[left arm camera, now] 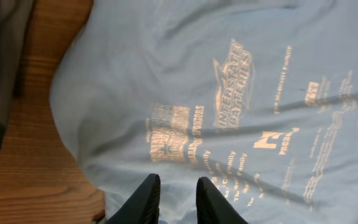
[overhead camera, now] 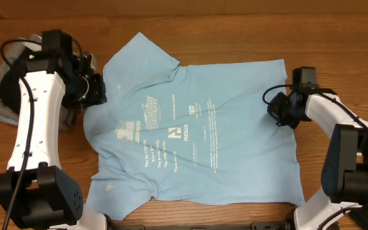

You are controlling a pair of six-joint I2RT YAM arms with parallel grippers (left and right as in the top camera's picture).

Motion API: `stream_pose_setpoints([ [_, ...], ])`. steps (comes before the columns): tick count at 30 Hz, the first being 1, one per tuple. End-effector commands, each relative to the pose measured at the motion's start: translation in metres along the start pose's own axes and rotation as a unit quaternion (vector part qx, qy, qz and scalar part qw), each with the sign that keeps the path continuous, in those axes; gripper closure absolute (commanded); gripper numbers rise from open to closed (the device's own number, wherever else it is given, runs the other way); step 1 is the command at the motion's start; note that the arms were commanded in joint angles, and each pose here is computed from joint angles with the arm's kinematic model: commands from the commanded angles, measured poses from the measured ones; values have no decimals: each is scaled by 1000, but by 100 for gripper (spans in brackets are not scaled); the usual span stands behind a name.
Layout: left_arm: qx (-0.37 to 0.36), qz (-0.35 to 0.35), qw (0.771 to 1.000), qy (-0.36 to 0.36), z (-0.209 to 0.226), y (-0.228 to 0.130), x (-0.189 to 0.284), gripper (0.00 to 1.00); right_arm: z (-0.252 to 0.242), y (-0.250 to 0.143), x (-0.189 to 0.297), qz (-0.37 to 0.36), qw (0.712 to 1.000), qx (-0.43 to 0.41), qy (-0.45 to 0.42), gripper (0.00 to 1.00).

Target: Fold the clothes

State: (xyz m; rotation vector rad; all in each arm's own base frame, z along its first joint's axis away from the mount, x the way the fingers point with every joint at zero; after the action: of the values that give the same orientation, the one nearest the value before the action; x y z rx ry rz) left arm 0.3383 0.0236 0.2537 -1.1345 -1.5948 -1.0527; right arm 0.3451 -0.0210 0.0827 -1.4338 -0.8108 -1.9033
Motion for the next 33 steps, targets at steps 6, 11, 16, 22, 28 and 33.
stream_pose_setpoints([
  [6, -33, -15, 999, -17, -7, 6, 15, 68, -128, 55, -20, -40, 966, -207, -148, 95],
  [11, -34, -20, 999, -17, -8, 7, 15, 64, -134, 99, 10, -41, 984, -176, 1, 91],
  [16, -36, -19, 999, -25, -10, 7, 14, 61, -110, 118, 37, -35, 987, -107, 115, 73],
  [22, -65, 0, 997, -42, -28, -1, -12, 62, -93, 127, 81, -42, 986, -82, 141, 67],
  [28, -112, 16, 993, -46, -47, -20, -81, 68, -68, 116, 142, -62, 972, -43, 220, 66],
  [33, -88, -12, 995, -47, -45, -14, -129, 96, -46, 93, 171, -53, 969, -17, 242, 65],
])
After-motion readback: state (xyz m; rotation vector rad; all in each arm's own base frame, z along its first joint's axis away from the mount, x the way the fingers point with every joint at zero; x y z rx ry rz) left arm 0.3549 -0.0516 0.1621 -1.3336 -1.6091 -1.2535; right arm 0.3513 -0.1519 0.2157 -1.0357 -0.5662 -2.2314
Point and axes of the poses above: each gripper's point midway between its finger pads, its own x axis back along the fingers, its own z axis along the line the jaws close on, y = z × x, the point moved 9 cm from there along x, back along the fingers, and after that the axes turned 2 degrees about x, right-handed, at the moved point
